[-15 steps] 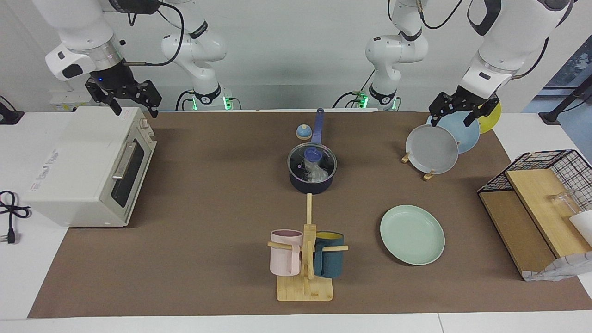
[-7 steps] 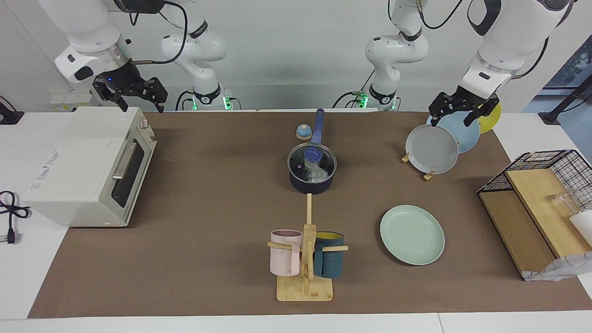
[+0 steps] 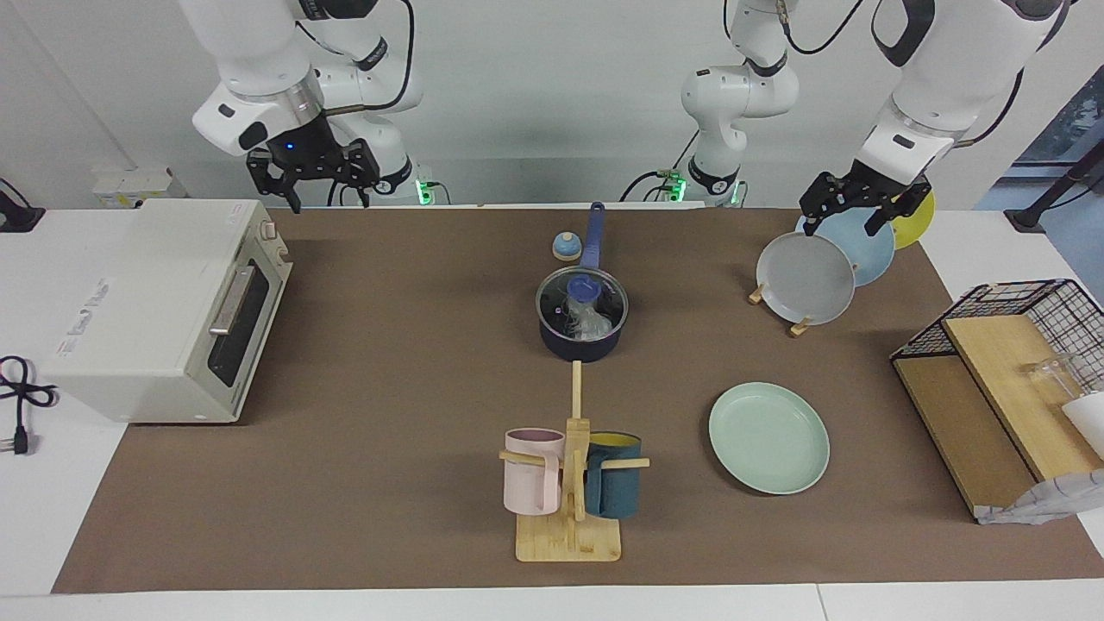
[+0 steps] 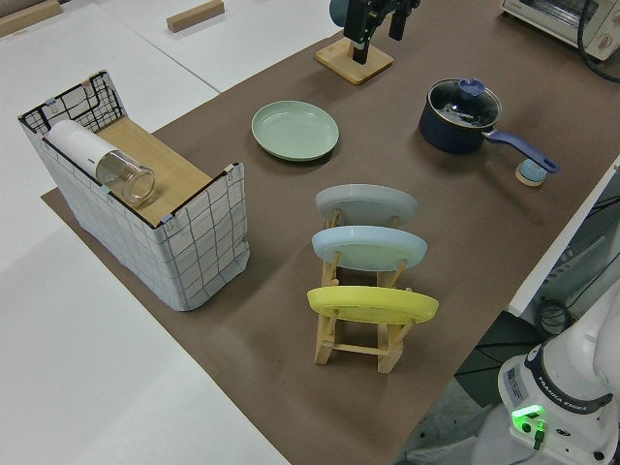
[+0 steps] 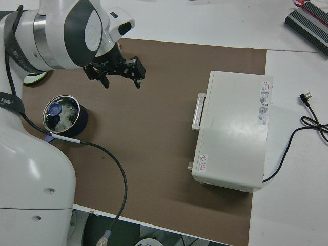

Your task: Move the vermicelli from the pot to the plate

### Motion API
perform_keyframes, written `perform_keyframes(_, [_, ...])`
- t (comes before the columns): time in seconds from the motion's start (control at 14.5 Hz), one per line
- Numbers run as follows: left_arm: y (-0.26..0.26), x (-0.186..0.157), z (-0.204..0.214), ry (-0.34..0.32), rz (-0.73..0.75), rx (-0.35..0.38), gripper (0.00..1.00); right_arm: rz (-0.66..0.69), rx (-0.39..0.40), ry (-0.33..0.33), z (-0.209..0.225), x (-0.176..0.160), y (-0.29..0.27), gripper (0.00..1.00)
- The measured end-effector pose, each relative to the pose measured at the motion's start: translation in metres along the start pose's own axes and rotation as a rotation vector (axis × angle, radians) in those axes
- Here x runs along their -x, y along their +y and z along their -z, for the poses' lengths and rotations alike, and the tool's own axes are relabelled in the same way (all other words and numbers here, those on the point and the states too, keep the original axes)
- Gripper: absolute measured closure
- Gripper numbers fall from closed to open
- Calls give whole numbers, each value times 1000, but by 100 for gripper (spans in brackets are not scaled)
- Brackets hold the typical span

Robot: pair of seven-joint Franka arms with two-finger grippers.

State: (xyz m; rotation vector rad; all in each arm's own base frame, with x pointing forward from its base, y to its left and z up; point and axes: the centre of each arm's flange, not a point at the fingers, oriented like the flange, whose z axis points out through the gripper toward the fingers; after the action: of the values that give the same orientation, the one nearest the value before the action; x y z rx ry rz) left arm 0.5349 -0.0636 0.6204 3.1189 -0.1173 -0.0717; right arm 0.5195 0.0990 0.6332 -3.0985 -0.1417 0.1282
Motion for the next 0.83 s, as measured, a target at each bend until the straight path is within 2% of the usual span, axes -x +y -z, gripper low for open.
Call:
perform_keyframes(0.14, [0, 0, 0, 0, 0, 0, 0, -32, -41, 19, -8, -7, -36, 0])
perform_keyframes(0.41, [0, 0, 0, 0, 0, 0, 0, -53, -35, 15, -38, -9, -133, 0])
perform_keyframes(0.69, [0, 0, 0, 0, 0, 0, 0, -73, 2, 13, -102, -23, -229, 0])
perform_keyframes(0.83, [0, 0, 0, 0, 0, 0, 0, -59, 4, 43, -127, -35, -254, 0])
